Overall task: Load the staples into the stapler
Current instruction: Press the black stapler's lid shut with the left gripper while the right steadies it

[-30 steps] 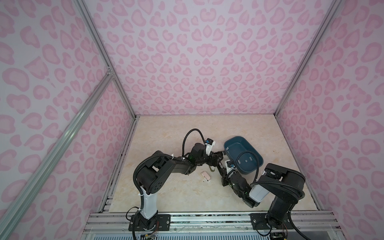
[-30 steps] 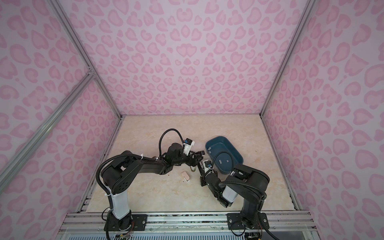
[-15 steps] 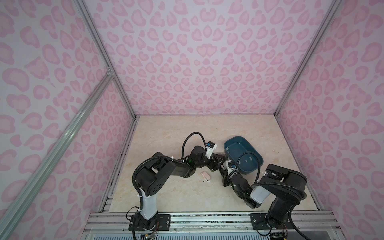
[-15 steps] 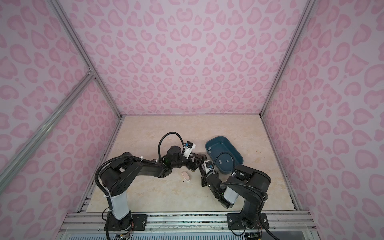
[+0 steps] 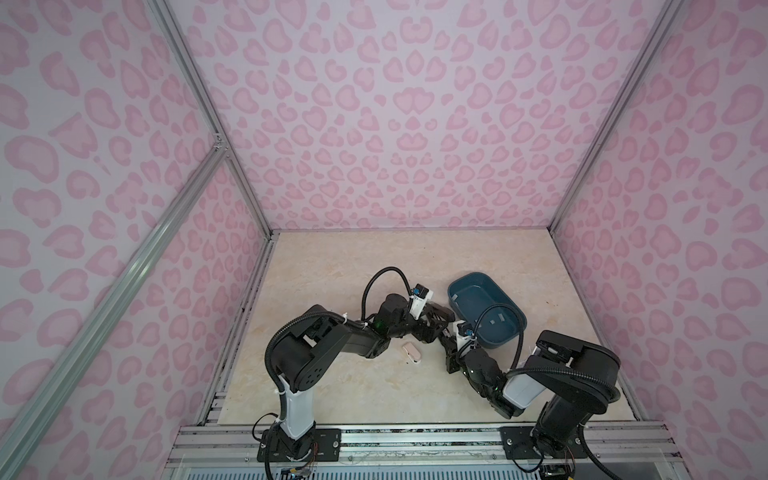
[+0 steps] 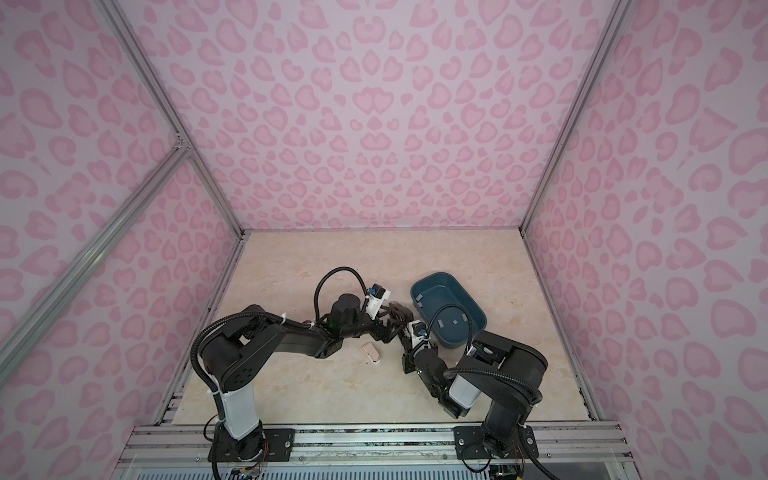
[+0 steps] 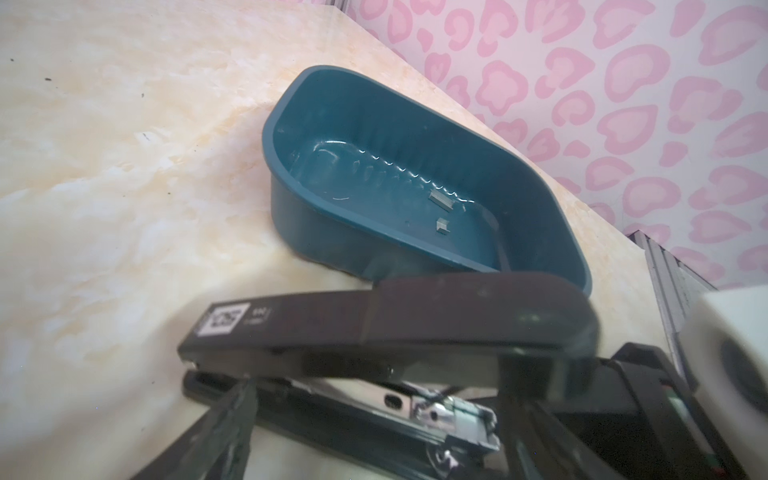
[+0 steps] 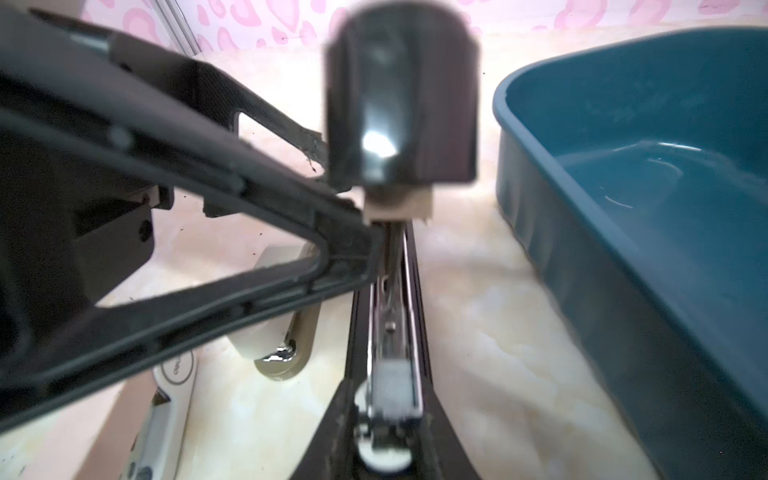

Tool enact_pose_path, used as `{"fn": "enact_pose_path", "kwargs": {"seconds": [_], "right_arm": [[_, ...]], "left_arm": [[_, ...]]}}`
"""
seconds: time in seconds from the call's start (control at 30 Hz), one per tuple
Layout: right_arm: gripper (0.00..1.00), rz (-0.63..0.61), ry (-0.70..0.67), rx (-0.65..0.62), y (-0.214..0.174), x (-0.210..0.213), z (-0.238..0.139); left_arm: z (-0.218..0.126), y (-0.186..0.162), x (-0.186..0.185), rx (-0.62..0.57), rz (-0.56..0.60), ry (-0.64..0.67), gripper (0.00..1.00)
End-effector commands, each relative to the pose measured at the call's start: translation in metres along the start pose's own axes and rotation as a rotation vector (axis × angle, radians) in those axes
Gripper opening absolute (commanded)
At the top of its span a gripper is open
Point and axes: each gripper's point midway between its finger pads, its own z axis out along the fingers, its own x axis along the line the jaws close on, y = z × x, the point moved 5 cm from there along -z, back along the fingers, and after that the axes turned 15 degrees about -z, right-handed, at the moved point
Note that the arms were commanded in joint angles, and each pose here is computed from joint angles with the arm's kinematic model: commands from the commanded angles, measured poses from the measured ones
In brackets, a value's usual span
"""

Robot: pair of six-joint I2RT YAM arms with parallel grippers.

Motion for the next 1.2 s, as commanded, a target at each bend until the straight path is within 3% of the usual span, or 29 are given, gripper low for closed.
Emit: {"fn": "enact_pose_path", "kwargs": {"seconds": [0.0, 0.4, 0.53, 0.63, 0.8, 1.17], "right_arm": [[0.29, 0.011, -0.008, -0.034, 0.006, -0.001, -0.002], [0.3, 0.03, -0.036, -0.072, 0.017, -0.005, -0.011], [0.21, 0.066, -0.083, -0.099, 0.035, -0.012, -0.018], [0.14, 0.068, -0.128, -0.033, 0.05, -0.015, -0.017], [0.11, 0.112, -0.172, 0.012, 0.067, -0.03, -0.008], [0.13, 0.097, -0.119, 0.108, 0.055, -0.018, 0.019]], "left_arm": [[-0.003, 0.014, -0.012, -0.069, 0.058, -0.053, 0.91], [-0.009, 0.018, -0.015, -0.093, 0.061, -0.045, 0.89], [-0.017, 0.035, -0.019, -0.146, 0.051, -0.005, 0.87], [-0.024, 0.052, -0.021, -0.204, 0.021, 0.043, 0.84], [-0.024, 0.074, -0.013, -0.252, -0.048, 0.138, 0.67], [-0.007, 0.065, -0.007, -0.191, -0.083, 0.121, 0.65]]}}
